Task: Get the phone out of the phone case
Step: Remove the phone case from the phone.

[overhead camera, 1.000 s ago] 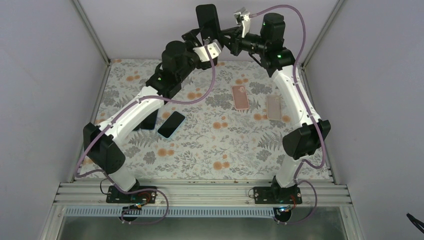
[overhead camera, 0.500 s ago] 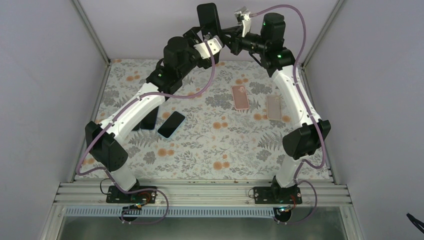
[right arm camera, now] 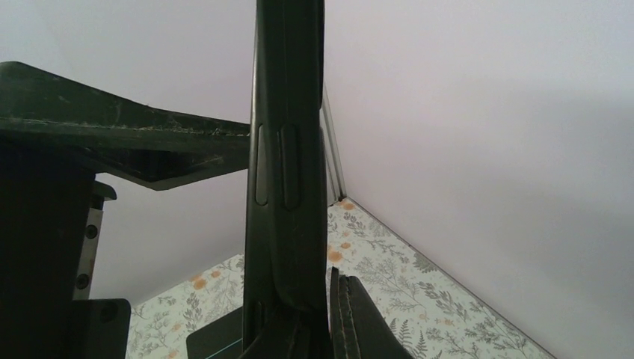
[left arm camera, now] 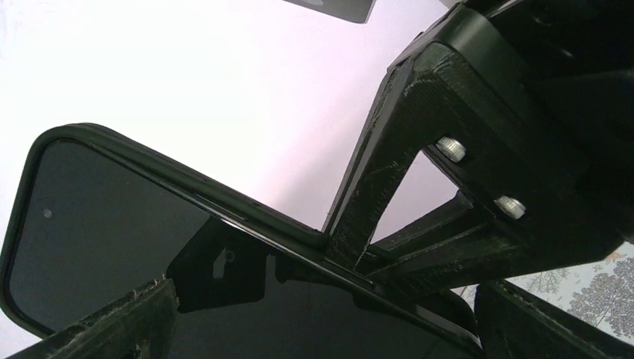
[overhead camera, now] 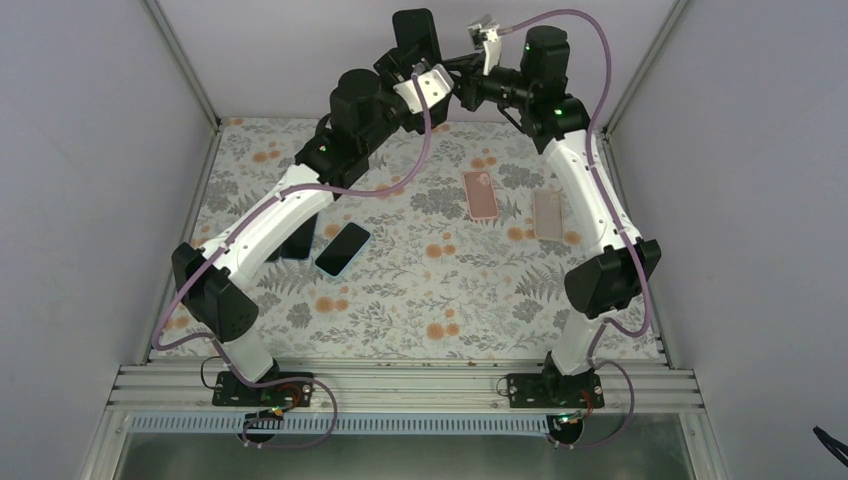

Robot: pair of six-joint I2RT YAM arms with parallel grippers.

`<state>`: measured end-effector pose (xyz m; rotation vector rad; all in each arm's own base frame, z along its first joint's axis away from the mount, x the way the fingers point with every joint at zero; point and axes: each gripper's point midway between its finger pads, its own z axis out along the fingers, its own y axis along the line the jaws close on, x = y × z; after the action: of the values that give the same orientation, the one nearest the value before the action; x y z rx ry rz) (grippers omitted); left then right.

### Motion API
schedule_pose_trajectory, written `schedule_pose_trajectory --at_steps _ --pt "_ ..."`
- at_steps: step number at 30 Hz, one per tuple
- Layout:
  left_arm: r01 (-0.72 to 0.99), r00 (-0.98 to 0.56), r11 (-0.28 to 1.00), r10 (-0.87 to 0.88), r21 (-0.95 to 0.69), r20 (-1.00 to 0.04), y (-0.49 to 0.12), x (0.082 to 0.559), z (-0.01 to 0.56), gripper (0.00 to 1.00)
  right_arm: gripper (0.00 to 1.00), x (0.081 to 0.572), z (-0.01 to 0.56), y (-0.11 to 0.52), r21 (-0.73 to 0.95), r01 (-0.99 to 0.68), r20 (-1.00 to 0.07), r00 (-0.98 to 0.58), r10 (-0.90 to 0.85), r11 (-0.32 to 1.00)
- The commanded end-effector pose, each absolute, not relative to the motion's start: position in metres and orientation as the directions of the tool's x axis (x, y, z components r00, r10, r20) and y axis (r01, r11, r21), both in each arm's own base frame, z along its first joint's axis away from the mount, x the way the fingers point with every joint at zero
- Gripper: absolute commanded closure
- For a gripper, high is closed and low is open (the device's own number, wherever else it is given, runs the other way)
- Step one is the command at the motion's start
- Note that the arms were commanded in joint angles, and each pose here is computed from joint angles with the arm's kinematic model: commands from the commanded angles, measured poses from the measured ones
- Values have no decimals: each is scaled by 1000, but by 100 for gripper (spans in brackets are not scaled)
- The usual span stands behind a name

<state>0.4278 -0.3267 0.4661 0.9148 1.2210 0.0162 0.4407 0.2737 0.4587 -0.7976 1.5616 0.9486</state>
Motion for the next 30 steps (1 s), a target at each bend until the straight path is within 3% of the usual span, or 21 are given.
schedule_pose_trajectory --at_steps 1,8,15,26,30 --pt "373 423 687 472 623 -773 -328 435 476 5 97 412 480 292 98 -933 -994 -108 -10 346" --pt "155 384 721 586 675 -714 -305 441 465 16 97 409 484 291 99 -935 -994 -106 -3 340" --pt "-73 389 731 648 679 -655 -285 425 471 39 97 402 486 289 135 -949 -991 -137 13 284" --pt "-242 427 747 655 619 -623 -253 401 477 50 97 400 485 270 159 -942 -987 -157 29 296" --pt "-329 463 704 701 630 -542 -253 382 480 54 97 408 484 265 176 -934 -984 -172 39 311"
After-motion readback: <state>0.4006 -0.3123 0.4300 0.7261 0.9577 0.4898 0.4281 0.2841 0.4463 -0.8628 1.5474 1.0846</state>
